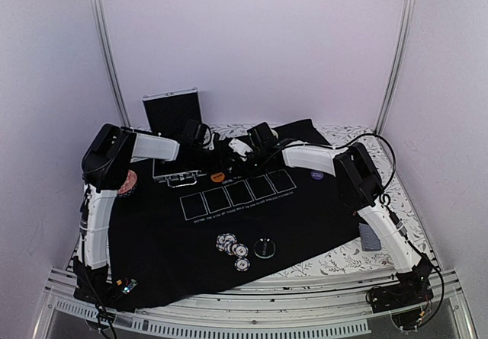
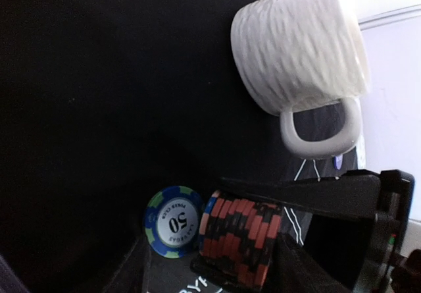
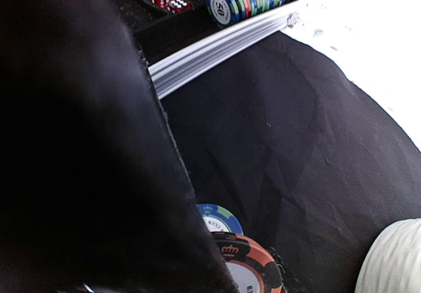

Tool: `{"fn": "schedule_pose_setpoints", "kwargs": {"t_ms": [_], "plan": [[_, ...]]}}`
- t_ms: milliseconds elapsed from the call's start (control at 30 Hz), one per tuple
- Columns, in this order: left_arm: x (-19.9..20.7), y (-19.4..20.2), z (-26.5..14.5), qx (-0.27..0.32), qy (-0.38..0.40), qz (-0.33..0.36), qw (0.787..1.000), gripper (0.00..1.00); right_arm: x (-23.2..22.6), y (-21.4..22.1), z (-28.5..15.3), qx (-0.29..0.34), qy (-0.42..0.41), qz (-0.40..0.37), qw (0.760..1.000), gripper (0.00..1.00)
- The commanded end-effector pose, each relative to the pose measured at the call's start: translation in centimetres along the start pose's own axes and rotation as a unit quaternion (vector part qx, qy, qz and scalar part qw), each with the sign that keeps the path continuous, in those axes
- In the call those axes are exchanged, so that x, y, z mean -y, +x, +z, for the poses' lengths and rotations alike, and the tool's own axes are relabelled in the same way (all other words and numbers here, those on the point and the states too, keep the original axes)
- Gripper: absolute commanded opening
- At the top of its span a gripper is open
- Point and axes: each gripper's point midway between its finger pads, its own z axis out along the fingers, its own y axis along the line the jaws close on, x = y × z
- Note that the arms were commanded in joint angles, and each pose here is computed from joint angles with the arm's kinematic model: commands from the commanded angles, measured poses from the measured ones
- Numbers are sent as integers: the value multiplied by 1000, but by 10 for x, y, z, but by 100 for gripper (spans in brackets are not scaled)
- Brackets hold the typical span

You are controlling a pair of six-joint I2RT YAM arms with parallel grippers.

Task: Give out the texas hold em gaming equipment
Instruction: Pass from the left arm to the right

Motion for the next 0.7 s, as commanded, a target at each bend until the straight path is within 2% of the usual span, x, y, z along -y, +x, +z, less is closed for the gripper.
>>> {"fn": "schedule_pose_setpoints", "kwargs": {"t_ms": [0, 133, 267, 667], "plan": [[-14, -19, -19, 36, -74, 49, 995, 65, 5, 27, 9, -44, 22, 11, 999, 7], [-16, -24, -26, 46, -93, 58, 993, 67, 3, 31, 11, -47, 17, 15, 999, 7], [-6, -26, -28, 46, -74, 62, 994, 66, 3, 35, 12, -55, 18, 16, 998, 7], [20, -26, -45, 50, 78, -1, 996, 61, -1, 37, 12, -56, 4, 10, 998, 7]]}}
